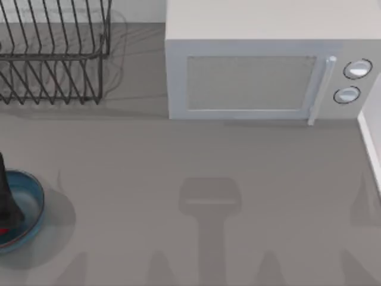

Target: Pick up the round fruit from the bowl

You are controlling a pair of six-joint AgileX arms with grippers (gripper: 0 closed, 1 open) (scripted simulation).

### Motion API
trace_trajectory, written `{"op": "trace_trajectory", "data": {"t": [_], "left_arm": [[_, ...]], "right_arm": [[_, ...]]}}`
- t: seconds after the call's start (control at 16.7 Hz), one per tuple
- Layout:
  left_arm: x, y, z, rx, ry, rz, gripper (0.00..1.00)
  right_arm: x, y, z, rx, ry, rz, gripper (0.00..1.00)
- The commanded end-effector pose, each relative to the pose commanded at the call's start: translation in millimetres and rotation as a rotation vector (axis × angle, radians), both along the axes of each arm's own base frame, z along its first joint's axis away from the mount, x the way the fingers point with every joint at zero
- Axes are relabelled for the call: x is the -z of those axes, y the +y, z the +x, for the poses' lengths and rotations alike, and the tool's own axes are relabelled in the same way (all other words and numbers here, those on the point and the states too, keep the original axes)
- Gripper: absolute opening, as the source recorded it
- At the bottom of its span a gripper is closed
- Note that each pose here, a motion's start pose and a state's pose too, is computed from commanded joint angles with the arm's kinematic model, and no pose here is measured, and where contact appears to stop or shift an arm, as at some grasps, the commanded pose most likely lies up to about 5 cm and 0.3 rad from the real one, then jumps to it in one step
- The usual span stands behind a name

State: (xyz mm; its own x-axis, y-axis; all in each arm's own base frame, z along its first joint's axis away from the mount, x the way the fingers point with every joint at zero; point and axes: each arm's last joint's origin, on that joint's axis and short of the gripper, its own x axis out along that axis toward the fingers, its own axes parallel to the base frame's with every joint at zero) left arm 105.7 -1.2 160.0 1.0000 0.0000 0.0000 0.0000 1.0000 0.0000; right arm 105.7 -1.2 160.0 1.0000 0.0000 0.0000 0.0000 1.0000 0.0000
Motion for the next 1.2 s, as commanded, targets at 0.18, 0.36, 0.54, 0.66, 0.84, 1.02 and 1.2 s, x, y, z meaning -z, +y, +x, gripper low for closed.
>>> {"op": "trace_trajectory", "data": {"t": [0.18,0.36,0.54,0.66,0.84,1.02,1.2], "left_arm": [[0,0,0,0.000,0.000,0.000,1.00],[0,0,0,0.000,0.001,0.000,1.00],[-9,1,1,-0.005,0.068,0.007,1.00],[-19,2,4,-0.012,0.167,0.014,1.00],[-37,4,16,-0.021,0.390,0.027,1.00],[-52,7,40,-0.025,0.668,0.037,1.00],[-59,13,72,-0.022,0.962,0.039,1.00]], "right_arm": [[0,0,0,0.000,0.000,0.000,1.00],[0,0,0,0.000,0.000,0.000,1.00],[0,0,0,0.000,0.000,0.000,1.00],[0,0,0,0.000,0.000,0.000,1.00],[0,0,0,0.000,0.000,0.000,1.00],[0,0,0,0.000,0.000,0.000,1.00],[0,0,0,0.000,0.000,0.000,1.00]]}}
